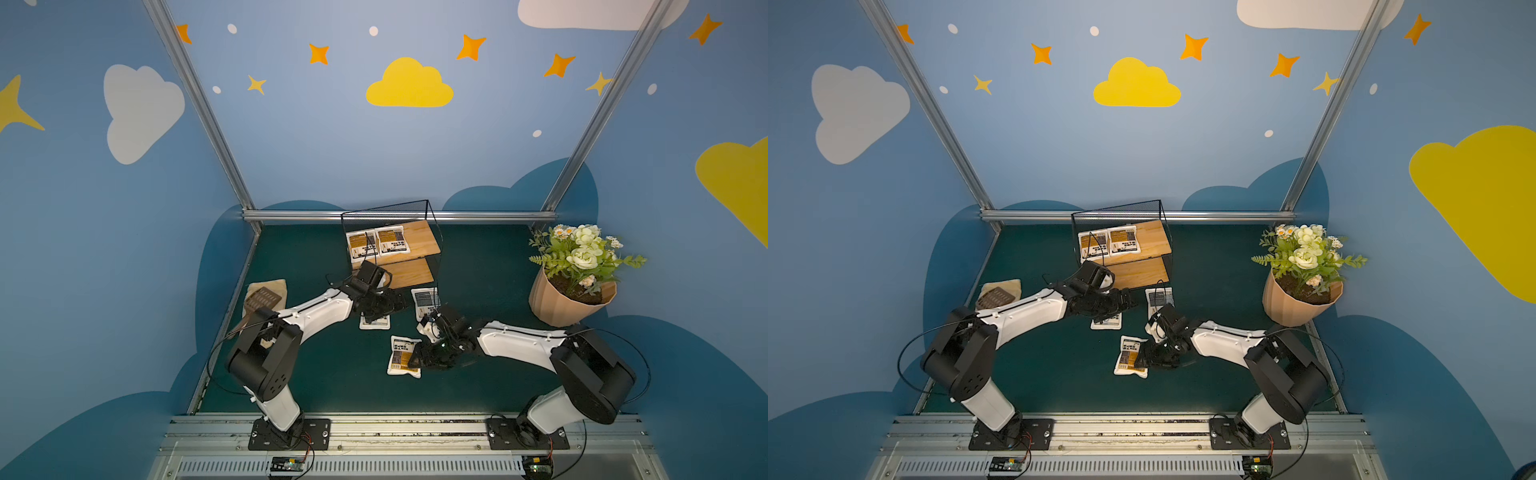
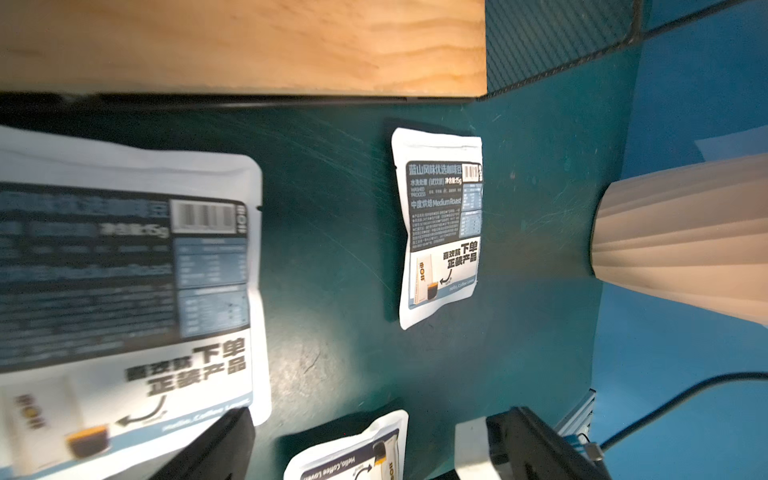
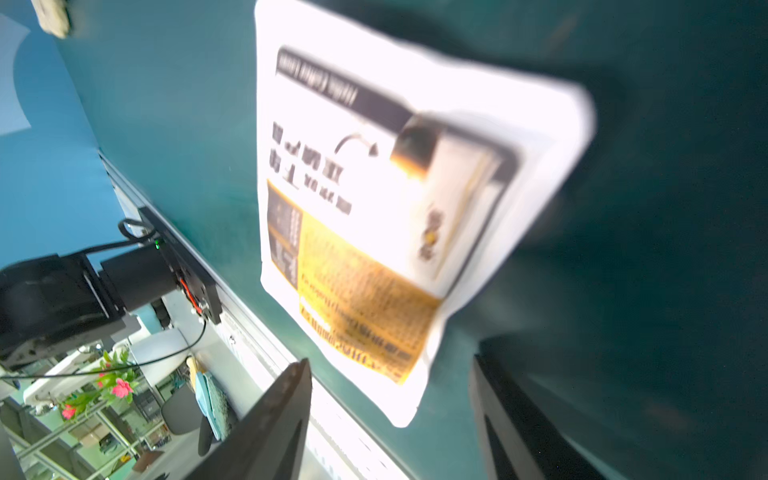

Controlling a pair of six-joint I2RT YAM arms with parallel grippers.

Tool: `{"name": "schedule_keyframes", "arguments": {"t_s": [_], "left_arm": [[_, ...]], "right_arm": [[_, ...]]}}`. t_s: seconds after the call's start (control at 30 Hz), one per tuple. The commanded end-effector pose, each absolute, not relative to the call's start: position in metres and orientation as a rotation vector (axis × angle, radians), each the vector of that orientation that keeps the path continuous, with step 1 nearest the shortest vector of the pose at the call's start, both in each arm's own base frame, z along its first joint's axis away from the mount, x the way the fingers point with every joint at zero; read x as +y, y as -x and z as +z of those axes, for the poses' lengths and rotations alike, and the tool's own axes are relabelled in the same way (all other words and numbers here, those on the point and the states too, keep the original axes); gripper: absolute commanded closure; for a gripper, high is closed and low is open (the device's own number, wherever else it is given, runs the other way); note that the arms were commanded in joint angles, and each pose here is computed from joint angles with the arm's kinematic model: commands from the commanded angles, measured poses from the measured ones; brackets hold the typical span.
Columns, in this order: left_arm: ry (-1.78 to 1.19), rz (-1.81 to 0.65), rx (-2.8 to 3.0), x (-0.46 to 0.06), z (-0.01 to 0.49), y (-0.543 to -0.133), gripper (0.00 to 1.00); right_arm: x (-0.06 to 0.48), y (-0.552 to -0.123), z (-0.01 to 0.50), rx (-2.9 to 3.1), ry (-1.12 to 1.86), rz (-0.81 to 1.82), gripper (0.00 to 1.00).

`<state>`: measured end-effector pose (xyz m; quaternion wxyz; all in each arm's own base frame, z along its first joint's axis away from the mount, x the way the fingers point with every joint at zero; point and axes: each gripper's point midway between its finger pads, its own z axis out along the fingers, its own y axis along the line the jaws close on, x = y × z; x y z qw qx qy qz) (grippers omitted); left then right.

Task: Place the bagged coffee beans on the shelf by color
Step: Adjust the bagged coffee beans at the center of the board.

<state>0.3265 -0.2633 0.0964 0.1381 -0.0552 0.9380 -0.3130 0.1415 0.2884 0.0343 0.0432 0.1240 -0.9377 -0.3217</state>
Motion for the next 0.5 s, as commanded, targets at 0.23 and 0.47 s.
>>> {"name": "schedule_keyframes", "arguments": {"t_s": [0.23,0.47], "left_arm": [[0.254,-0.818,2.714,-0.201,0.123,-0.28,0.0],[0.362,-0.74,2.621,-0.168,0.129,-0.263,0.0]], "right_arm": [[0.334,-0.123,0.041,-2.804,-0.503,-0.993,0.34],[0.404,-0.134,0.064,-2.726,-0.653,-1.105,0.35]]}}
